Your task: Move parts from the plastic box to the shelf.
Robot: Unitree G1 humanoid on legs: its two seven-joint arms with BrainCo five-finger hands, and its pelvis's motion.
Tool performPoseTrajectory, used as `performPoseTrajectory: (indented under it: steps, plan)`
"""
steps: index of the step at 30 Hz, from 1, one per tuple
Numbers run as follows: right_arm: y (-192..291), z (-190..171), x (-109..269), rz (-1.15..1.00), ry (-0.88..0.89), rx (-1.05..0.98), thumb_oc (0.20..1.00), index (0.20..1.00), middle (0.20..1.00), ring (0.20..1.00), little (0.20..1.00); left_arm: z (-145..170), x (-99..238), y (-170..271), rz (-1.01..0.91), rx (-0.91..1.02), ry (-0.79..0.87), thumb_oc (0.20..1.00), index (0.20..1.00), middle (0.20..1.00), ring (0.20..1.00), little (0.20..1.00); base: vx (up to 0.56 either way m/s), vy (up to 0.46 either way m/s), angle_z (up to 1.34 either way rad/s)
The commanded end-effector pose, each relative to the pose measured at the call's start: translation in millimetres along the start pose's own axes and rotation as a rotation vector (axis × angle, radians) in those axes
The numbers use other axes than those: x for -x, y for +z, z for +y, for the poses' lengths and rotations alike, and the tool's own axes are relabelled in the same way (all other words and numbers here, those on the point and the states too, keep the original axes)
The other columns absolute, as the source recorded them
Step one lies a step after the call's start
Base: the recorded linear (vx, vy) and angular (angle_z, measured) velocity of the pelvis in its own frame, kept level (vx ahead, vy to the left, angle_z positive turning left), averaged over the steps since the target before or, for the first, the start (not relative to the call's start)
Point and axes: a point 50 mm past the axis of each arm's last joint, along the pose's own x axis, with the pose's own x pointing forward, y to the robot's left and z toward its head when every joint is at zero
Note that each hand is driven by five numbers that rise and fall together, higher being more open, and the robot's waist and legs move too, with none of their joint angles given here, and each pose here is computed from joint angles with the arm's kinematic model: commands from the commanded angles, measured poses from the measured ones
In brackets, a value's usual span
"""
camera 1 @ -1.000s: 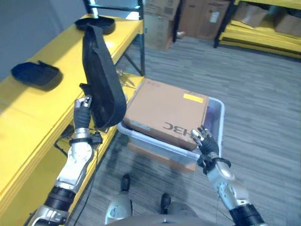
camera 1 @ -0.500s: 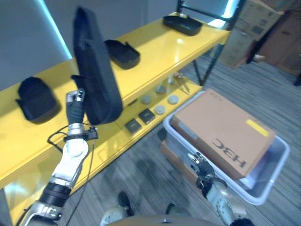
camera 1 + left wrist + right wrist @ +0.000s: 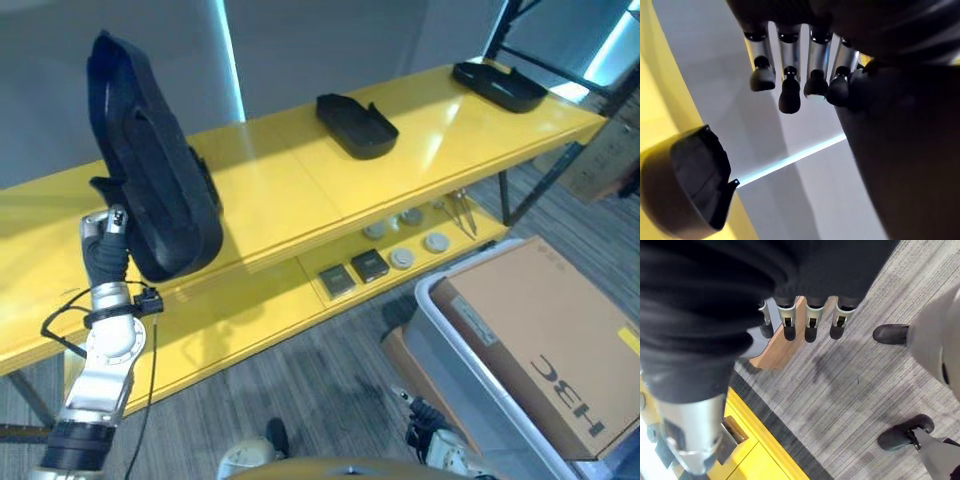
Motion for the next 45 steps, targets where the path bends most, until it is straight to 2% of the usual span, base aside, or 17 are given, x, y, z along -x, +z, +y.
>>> performPoseTrajectory:
  steps: [1, 10, 19, 24, 28, 35, 40, 45]
  plan:
    - [8, 1, 4, -0.074, 0.015, -0.041, 1.000, 1.000, 1.000, 1.000, 1.000, -1, -24, 39, -0.207, 0.019, 0.012, 0.200, 0.200, 0.200, 0.200, 0.200, 0.13, 0.054, 0.57]
    - [-7, -24, 2, -0.007, -0.049, 0.090, 1.000, 1.000, 1.000, 1.000, 1.000, -19, -28, 41, -0.196, 0.045, 0.020, 0.200, 0.200, 0.200, 0.200, 0.200, 0.14, -0.095, 0.87]
    - [-13, -31, 0, 0.044, -0.039, 0.196, 1.000, 1.000, 1.000, 1.000, 1.000, -21, -25, 32, -0.138, 0.036, 0.049, 0.200, 0.200, 0.200, 0.200, 0.200, 0.09, -0.097, 0.07]
    - [-22, -50, 1, 0.083, -0.069, 0.229, 1.000, 1.000, 1.000, 1.000, 1.000, -23, -30, 26, -0.098, 0.006, 0.044, 0.200, 0.200, 0.200, 0.200, 0.200, 0.04, 0.001, 0.15]
    - [-17, -67, 0, 0.093, -0.085, 0.257, 1.000, 1.000, 1.000, 1.000, 1.000, -9, -37, 13, -0.044, -0.087, 0.061, 0.200, 0.200, 0.200, 0.200, 0.200, 0.11, 0.219, 0.24]
    - [1, -72, -1, 0.063, -0.110, 0.238, 1.000, 1.000, 1.000, 1.000, 1.000, 10, -47, -9, 0.050, -0.198, 0.115, 0.200, 0.200, 0.200, 0.200, 0.200, 0.05, 0.339, 0.08]
    - [-10, -90, 6, 0.097, -0.126, 0.276, 1.000, 1.000, 1.000, 1.000, 1.000, 19, -57, -29, 0.136, -0.347, 0.103, 0.200, 0.200, 0.200, 0.200, 0.200, 0.13, 0.336, -0.09]
    - [-12, -92, 8, 0.088, -0.095, 0.342, 1.000, 1.000, 1.000, 1.000, 1.000, 36, -77, -30, 0.149, -0.500, 0.086, 0.200, 0.200, 0.200, 0.200, 0.200, 0.03, 0.120, -0.17]
